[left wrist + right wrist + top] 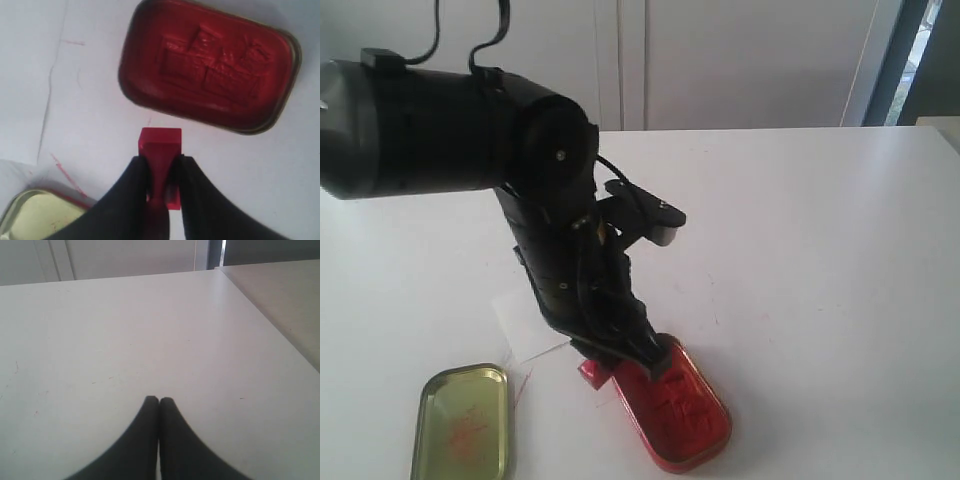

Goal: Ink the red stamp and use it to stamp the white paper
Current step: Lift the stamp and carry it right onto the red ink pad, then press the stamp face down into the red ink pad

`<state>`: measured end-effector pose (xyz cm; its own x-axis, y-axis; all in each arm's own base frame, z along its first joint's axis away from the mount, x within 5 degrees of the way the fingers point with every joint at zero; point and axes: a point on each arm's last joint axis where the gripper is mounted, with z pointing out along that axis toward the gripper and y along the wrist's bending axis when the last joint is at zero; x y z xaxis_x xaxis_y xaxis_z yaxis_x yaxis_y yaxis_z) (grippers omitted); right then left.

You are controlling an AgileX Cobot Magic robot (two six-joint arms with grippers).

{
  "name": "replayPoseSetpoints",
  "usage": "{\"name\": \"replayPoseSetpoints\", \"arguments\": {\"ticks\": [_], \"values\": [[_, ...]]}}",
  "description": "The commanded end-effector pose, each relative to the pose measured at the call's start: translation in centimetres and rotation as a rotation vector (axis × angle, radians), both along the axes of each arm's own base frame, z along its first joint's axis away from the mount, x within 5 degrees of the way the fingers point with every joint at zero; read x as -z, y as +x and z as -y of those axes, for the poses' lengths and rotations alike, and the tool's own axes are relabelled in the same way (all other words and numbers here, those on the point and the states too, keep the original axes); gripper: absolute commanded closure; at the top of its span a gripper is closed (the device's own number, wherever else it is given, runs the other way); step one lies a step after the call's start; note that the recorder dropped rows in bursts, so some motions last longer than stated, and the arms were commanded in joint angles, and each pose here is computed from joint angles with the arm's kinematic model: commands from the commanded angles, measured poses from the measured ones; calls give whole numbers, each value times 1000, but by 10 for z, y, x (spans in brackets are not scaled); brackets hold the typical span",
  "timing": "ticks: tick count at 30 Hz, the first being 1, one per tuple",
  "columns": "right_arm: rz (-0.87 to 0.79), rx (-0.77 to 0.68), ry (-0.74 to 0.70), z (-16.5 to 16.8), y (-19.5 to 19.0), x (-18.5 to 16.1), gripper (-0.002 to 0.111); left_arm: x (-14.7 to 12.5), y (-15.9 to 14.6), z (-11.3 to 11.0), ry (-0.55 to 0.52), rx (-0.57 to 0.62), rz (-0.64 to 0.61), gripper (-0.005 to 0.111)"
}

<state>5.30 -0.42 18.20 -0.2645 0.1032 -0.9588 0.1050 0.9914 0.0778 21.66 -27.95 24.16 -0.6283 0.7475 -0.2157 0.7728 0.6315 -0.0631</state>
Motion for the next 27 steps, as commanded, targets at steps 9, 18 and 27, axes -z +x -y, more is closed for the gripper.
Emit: {"name": "replayPoseSetpoints", "arguments": {"ticks": [9,18,27], "values": [[13,0,-10,0,0,0,108,8,-15,39,4,115,-14,107],[13,0,-10,0,0,0,108,15,-21,63,12,171,-29,107],[13,0,-10,0,0,0,108,26,-24,75,62,211,-28,107]]}}
